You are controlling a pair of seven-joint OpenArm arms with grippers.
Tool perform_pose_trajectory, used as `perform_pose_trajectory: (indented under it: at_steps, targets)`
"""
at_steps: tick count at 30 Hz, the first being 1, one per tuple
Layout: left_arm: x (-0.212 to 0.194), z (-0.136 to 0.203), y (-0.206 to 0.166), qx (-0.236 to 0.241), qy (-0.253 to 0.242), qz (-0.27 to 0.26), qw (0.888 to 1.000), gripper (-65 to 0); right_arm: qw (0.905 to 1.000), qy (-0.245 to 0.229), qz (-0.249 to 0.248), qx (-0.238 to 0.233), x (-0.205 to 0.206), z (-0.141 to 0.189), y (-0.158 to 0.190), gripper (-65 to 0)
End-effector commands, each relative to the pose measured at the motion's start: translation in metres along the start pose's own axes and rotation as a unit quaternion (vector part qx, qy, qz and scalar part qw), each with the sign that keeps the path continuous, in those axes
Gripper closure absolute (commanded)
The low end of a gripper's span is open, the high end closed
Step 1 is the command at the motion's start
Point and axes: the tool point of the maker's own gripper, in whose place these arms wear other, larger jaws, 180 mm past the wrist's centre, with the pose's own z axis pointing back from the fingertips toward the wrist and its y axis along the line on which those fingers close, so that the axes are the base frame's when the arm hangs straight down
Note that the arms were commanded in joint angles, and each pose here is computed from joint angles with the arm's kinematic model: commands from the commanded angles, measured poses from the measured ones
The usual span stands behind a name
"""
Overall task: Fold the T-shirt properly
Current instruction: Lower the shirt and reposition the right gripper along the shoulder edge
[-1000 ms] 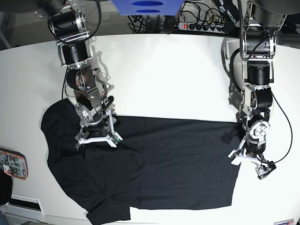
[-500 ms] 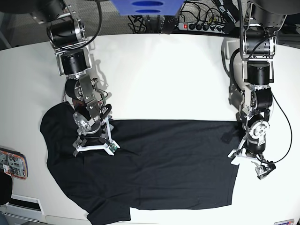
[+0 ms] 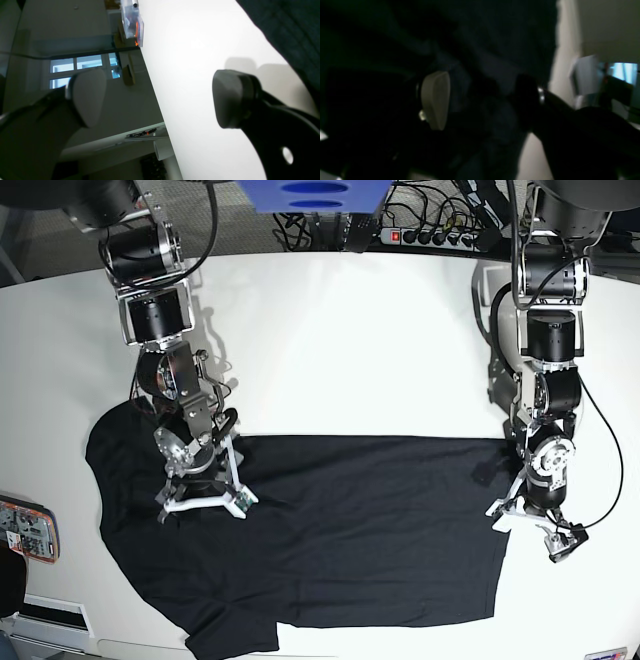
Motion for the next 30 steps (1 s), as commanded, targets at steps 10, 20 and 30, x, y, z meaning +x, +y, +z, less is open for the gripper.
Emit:
perform_pose_trajectory:
  at_steps: [10,20,30]
  targets:
    - [-0.002,-0.003,0.028,0.034,0.002,0.003,0.999,-65.0,0.9985,-0.030,-0.005,-0.046,0.033,-0.005,-0.057,-40.1]
    - [-0.005,-0.001,0.016,0.023,0.003,0.003,1.000,-65.0,0.9983,-0.033,-0.005,-0.047,0.034,-0.004,-0.057,-40.1]
    - [0.020,0.003,-0.008,-0.037,-0.038,0.287,0.956,-65.0,0.9615,-0.153,-0.221,-0.055,0.050,0.043,-0.103,-40.1]
